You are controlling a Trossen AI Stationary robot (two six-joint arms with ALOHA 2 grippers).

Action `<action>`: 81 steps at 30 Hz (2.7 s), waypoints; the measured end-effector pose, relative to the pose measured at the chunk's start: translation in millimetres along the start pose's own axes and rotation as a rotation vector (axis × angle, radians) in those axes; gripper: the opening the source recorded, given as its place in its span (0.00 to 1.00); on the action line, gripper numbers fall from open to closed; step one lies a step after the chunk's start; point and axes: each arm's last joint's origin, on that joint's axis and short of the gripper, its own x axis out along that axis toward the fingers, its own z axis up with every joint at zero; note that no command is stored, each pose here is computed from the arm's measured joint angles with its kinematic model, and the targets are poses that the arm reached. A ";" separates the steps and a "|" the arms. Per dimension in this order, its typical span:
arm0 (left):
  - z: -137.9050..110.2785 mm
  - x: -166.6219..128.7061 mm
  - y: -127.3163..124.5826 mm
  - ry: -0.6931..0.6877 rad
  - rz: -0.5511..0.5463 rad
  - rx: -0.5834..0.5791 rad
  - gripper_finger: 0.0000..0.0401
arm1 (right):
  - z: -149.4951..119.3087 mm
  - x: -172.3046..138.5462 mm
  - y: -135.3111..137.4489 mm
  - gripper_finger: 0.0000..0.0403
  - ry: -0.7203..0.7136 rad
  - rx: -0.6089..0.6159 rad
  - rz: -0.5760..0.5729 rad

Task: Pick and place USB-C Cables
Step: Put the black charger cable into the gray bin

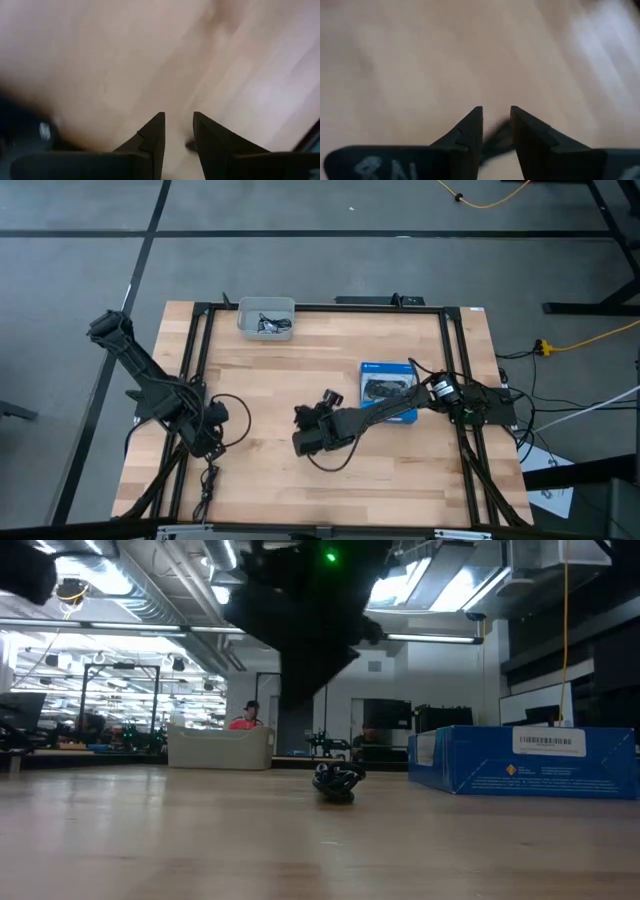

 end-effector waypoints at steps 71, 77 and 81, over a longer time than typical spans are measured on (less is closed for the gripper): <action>13.0 -2.9 -1.4 -0.441 0.128 0.459 0.23 | 3.3 13.5 -19.5 0.52 0.269 0.822 0.034; 13.1 -3.0 -1.4 -0.447 0.131 0.459 0.23 | 4.2 19.9 -22.2 0.56 0.284 0.832 0.027; 13.6 -3.3 -1.3 -0.466 0.137 0.459 0.23 | -1.4 32.4 -16.4 0.55 0.328 0.824 0.024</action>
